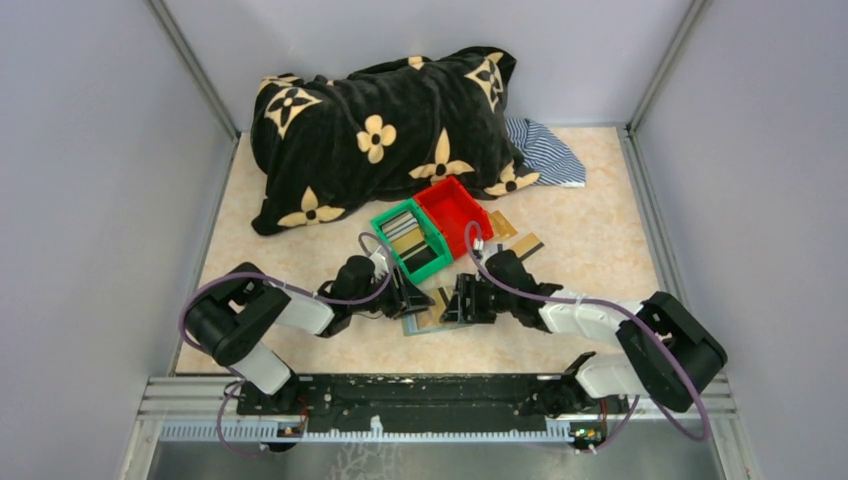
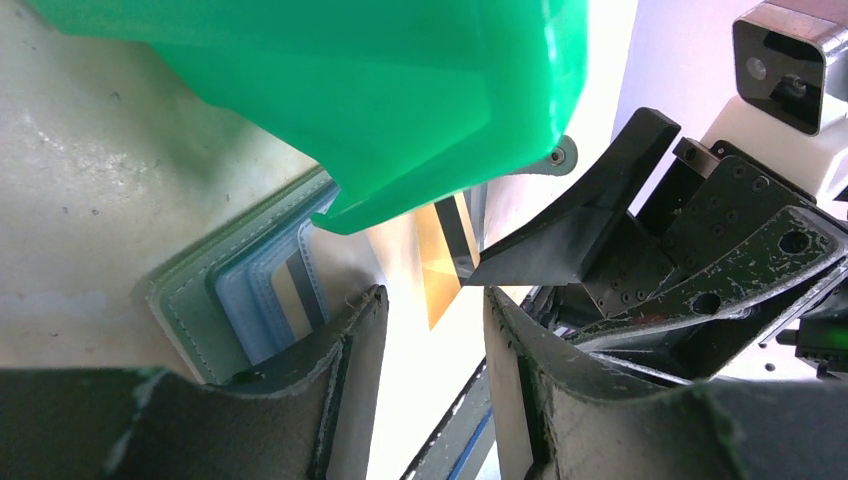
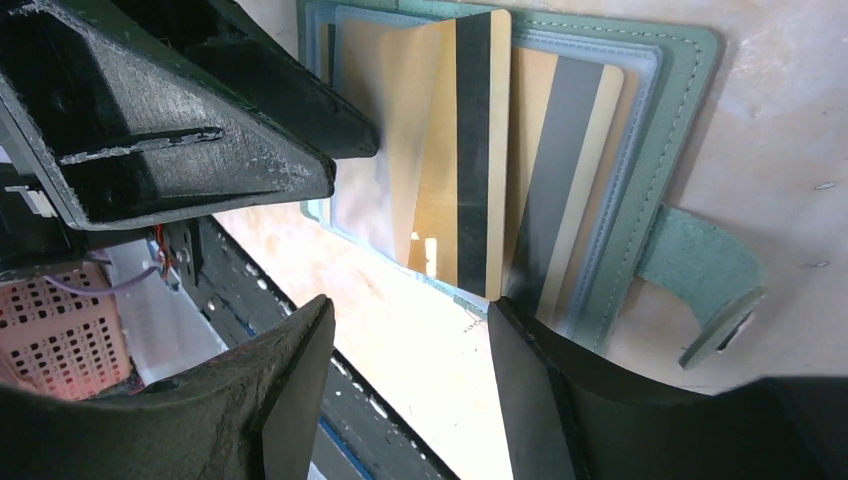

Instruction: Take the credit cards out of the card holder

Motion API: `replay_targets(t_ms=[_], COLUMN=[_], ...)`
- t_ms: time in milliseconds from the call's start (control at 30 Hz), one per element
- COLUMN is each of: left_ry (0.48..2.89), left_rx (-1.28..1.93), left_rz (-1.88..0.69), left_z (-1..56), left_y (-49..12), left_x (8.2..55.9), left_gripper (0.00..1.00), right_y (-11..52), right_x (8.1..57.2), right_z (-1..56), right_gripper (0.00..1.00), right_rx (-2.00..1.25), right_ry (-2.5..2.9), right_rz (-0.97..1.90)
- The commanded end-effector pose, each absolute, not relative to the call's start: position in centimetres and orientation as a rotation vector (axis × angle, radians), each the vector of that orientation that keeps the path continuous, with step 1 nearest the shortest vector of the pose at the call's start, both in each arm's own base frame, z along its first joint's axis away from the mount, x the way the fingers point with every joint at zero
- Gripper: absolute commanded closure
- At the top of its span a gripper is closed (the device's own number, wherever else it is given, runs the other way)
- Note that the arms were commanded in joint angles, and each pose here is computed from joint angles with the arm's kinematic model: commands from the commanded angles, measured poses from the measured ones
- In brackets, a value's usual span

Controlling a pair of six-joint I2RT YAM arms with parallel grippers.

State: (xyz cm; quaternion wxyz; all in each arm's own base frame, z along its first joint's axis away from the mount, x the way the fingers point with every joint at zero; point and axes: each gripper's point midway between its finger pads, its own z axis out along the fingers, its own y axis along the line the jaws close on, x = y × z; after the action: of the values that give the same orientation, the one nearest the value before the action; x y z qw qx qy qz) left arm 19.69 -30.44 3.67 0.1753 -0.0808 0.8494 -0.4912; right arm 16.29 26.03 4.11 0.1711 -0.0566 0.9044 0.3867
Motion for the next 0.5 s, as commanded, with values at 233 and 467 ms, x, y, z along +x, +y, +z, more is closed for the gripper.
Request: replay_targets(t_ms=[233, 467], left_ry=[2.634, 2.638], left_rx=[-0.240, -0.234], left_rz=[-1.174, -1.167], left_z=[-1.5, -1.5], left_y=[-27.7, -27.7], left_x=[16.9, 16.9], left_gripper=[0.52, 0.52], right_y=[26.5, 26.3], right_x=[18.7, 19.4], right_z=[6.3, 7.3], right_gripper=[0.45, 0.49], right_rx=[-0.166, -0.120], right_ry=[2.394, 2.308], right_rz=[1.107, 1.132])
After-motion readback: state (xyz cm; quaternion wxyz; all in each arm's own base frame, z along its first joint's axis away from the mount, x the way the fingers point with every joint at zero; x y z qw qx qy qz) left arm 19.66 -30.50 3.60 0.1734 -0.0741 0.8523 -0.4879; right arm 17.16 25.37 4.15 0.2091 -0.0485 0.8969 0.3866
